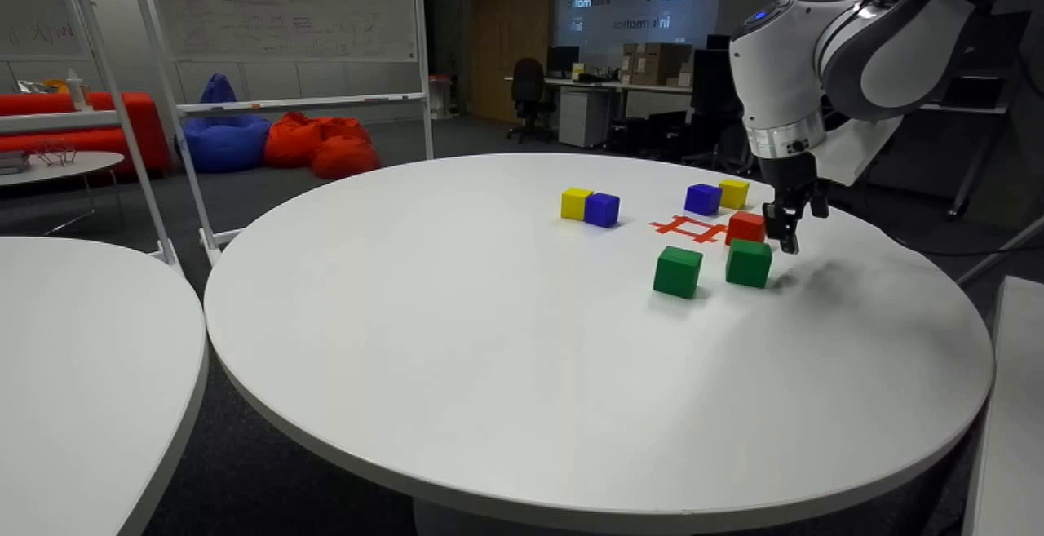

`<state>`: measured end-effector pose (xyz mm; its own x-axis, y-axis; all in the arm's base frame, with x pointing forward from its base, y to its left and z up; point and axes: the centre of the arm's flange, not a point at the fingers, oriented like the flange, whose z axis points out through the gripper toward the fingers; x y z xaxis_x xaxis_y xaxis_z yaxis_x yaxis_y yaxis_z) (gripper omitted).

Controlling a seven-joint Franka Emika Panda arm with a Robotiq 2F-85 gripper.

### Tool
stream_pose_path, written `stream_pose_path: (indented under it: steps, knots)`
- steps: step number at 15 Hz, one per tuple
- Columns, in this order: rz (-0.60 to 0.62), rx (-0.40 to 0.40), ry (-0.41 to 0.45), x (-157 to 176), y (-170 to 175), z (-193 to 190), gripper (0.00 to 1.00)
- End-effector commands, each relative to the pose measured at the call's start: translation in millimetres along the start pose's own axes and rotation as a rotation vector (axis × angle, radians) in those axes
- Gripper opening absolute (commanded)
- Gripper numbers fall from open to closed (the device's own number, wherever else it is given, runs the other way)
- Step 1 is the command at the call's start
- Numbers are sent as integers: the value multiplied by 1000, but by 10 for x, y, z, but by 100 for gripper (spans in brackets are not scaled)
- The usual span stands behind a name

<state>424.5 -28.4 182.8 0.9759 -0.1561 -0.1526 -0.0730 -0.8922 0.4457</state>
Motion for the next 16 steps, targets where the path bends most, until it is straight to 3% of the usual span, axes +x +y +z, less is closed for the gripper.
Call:
stream_pose_path:
  steps: [1,9,16]
  knots:
    - [20,11,-3,-3,153,-4,100]
    - [76,33,-17,-34,493,119,100]
    - [93,30,-12,-83,566,147,100]
